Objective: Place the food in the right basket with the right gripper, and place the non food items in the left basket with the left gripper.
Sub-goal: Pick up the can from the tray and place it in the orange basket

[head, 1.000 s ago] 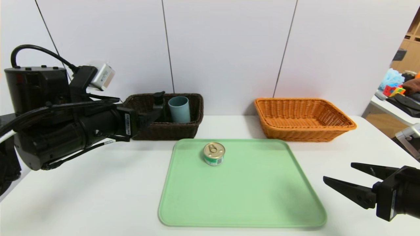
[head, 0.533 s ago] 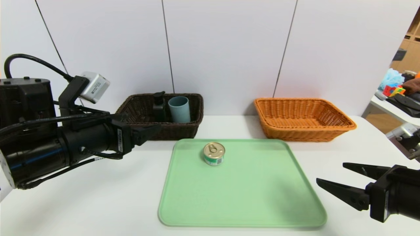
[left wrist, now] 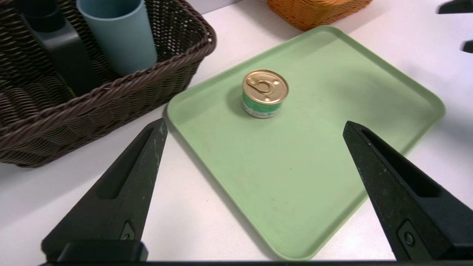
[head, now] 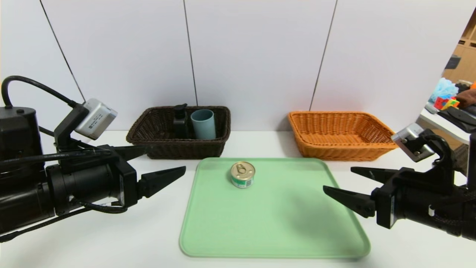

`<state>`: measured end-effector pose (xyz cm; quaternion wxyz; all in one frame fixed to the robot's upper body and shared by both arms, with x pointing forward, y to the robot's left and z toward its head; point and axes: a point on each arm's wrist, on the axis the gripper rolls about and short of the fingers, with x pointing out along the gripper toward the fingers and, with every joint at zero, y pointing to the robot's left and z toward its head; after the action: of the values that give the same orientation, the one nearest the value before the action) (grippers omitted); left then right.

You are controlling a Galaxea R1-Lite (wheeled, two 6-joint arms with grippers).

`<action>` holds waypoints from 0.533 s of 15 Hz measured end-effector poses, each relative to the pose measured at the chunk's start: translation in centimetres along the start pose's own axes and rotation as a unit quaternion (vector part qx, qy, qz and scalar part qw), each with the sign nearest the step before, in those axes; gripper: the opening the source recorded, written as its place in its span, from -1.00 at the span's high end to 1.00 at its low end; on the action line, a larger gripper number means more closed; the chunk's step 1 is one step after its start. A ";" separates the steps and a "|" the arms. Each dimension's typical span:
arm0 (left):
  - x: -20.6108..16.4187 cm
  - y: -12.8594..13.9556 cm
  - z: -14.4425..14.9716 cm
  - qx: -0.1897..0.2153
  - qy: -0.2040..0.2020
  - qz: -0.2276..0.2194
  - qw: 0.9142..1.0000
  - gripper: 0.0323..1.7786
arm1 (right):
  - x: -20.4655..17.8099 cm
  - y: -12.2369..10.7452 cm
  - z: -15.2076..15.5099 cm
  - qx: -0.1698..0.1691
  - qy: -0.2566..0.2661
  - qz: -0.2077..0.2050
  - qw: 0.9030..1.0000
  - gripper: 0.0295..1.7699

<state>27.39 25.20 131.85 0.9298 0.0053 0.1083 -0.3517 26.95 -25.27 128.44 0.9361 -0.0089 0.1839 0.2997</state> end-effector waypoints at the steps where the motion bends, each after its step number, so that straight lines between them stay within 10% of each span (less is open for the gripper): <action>1: -0.2 -0.1 -0.1 0.003 0.001 -0.014 1.000 -0.90 | 0.7 0.1 0.1 -0.003 -0.002 0.006 1.000 -0.92; 8: -0.5 -0.6 -0.8 0.017 0.007 -0.096 0.995 -0.90 | 5.4 1.6 0.0 -0.021 0.011 0.051 0.998 -0.92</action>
<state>26.43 25.15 131.23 0.8907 0.0131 0.1085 -0.4412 30.13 -20.93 126.66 0.9173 -0.0223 0.1878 0.3504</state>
